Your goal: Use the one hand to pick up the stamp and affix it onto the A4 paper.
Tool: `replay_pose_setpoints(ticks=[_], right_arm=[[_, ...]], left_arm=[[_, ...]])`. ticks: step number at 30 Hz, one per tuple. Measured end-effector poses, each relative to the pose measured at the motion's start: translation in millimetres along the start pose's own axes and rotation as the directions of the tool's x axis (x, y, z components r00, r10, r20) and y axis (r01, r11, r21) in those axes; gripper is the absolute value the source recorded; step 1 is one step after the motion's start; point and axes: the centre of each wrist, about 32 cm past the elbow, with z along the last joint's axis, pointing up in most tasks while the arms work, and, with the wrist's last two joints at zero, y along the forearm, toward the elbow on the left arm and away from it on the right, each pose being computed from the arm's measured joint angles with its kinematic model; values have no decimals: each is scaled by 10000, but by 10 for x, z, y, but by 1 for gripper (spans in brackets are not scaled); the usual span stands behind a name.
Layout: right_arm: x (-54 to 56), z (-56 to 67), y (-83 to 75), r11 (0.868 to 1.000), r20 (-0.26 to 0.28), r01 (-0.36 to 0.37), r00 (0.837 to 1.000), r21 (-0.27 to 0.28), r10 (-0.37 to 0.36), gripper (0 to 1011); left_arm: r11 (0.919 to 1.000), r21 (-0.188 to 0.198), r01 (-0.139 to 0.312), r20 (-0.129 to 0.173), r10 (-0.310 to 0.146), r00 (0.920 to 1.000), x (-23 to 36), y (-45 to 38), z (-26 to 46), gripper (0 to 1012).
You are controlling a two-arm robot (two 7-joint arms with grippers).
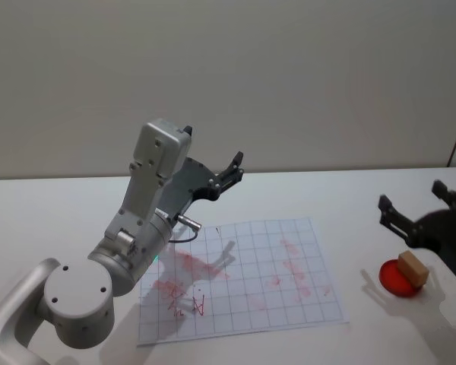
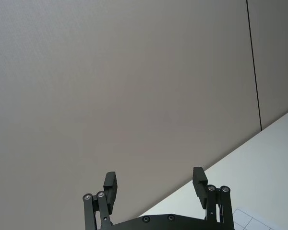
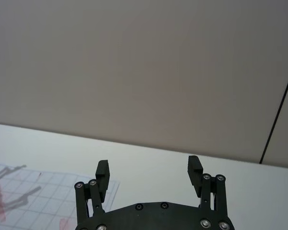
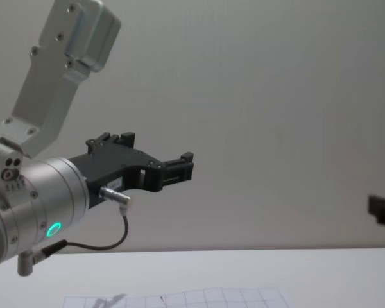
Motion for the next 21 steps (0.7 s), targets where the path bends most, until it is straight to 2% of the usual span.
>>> replay_pose_setpoints(ticks=[3,8,9,12,21], right_arm=[[27,-33,-63,9997,-52,50,10000,-258,-51,1001],[100,-123,-229,9941,-52,193,9998,-1065,-200,1001],[100,-123,-229,9941,-52,193,9998,-1065,-200,1001],[145,-177,-322,9867,69,297,9996,-1596,-289,1001],[226,-264,-429,9665,475,498,9981,-2519,-391,1001]], left_arm=[[10000,0,0,0,0,10000,0,0,0,1001],[10000,-1,0,0,0,10000,0,0,0,1001],[10000,0,0,0,0,10000,0,0,0,1001],[10000,-1,0,0,0,10000,0,0,0,1001],[10000,0,0,0,0,10000,0,0,0,1001]])
